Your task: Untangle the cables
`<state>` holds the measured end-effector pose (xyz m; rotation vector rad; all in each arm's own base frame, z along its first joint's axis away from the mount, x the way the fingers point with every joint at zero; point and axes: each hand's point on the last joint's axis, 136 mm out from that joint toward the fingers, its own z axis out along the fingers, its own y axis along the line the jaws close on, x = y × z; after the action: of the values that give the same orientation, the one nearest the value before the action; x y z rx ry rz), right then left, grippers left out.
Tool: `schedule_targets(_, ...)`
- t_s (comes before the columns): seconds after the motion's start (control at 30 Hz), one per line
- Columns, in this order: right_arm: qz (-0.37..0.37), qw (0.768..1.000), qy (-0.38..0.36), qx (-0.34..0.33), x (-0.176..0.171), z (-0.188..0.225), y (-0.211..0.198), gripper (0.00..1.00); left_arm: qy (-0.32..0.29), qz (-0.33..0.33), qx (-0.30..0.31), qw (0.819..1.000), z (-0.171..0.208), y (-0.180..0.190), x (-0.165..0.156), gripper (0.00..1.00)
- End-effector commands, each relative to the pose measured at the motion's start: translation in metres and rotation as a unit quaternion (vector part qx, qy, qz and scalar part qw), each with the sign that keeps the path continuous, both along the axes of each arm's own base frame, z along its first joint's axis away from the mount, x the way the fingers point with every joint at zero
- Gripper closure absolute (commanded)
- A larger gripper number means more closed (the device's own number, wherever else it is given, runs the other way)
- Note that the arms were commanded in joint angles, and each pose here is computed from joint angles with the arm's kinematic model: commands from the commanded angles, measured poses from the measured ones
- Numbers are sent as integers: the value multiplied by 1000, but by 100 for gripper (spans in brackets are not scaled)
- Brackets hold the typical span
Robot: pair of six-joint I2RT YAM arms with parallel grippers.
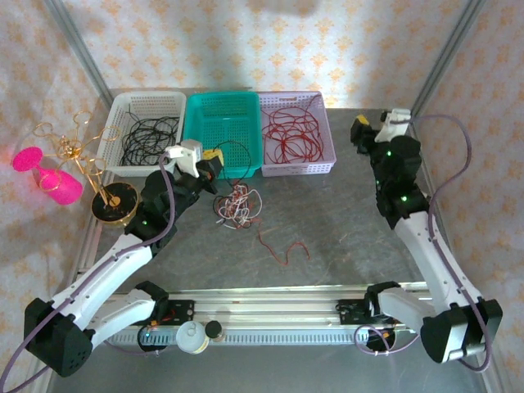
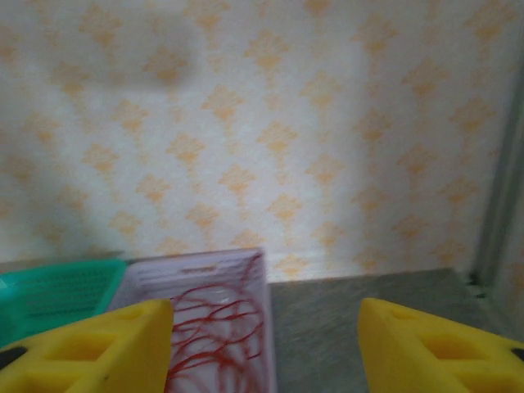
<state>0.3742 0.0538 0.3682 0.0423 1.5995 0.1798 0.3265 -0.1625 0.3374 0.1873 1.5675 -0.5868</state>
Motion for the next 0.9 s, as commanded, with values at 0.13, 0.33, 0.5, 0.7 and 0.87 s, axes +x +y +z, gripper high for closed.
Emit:
schedule_targets(0.13, 420, 904, -55, 59, -97, -57, 142, 45, -72, -49, -71, 994, 73, -9, -14, 100)
schedule_targets(0.33, 497, 865, -75, 10, -121, -82, 207, 44, -88, -71, -92, 989, 93, -13, -21, 100)
schedule_targets(0.5, 551, 828, -90, 56, -126, -83, 248, 46, -94, -93, -112, 985, 107, -17, -27, 100)
schedule_targets(0.7, 573, 810, -114, 42, -126, -87, 300, 46, -99, -120, -139, 978, 122, -21, -36, 100)
schedule_targets(0.87, 515, 842, -149, 59, -101, -78, 311, 45, -98, -137, -148, 975, 131, -25, -40, 100)
